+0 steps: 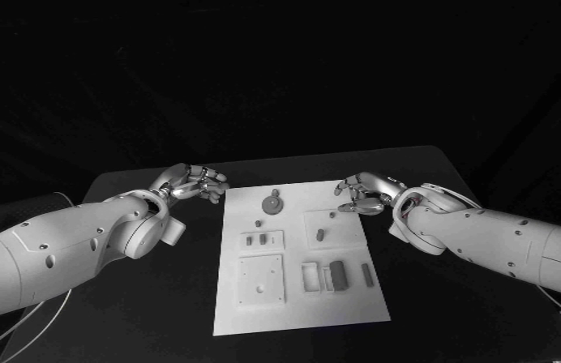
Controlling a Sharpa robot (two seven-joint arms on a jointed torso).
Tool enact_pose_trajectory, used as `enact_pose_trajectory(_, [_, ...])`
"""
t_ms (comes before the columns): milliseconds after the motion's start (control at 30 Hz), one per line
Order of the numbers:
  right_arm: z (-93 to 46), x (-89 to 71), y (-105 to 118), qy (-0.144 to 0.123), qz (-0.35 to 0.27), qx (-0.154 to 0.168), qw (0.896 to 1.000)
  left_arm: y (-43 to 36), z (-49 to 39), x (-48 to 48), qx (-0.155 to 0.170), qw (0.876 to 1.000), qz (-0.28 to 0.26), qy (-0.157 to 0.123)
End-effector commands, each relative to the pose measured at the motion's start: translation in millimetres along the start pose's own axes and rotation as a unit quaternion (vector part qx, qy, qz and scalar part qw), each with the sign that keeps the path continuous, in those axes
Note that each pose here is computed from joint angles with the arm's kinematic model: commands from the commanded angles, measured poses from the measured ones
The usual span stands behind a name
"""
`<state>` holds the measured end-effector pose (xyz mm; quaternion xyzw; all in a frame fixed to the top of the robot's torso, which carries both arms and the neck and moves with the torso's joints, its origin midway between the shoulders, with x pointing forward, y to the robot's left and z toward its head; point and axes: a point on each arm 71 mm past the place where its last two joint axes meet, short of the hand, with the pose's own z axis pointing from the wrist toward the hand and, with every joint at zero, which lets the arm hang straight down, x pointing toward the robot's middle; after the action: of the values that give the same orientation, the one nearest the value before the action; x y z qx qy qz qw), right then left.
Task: Assemble the parts on the task board
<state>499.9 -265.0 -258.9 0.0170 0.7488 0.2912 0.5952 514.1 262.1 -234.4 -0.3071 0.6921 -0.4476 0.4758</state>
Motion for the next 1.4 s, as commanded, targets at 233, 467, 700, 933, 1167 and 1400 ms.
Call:
enact_pose_trajectory(233, [0.4, 12.9, 1, 0.010, -0.046, -0.020, 0.999, -3.7, -0.3, 3.7, 0.018, 1.000, -0.008, 0.001])
enact_pose_trajectory(467, [3.3, 18.9, -1, 0.015, -0.052, -0.014, 0.998, -4.1, -0.2, 5.8, 0.020, 1.000, -0.009, 0.004])
enact_pose_trajectory(700, [4.6, 25.1, -1, 0.022, -0.052, -0.011, 0.998, -3.9, -0.2, 5.1, 0.020, 1.000, -0.009, 0.003])
enact_pose_trajectory(933, [6.1, 28.6, -4, 0.023, -0.054, -0.007, 0.998, -3.9, -0.1, 5.1, 0.020, 1.000, -0.009, 0.003])
enact_pose_trajectory(1167, [7.1, 34.0, -4, 0.028, -0.053, -0.006, 0.998, -3.9, 0.1, 5.1, 0.020, 1.000, -0.009, 0.003])
enact_pose_trajectory(1400, [7.7, 35.6, -6, 0.032, -0.054, -0.002, 0.998, -3.1, -0.1, 3.8, 0.017, 1.000, -0.010, 0.000])
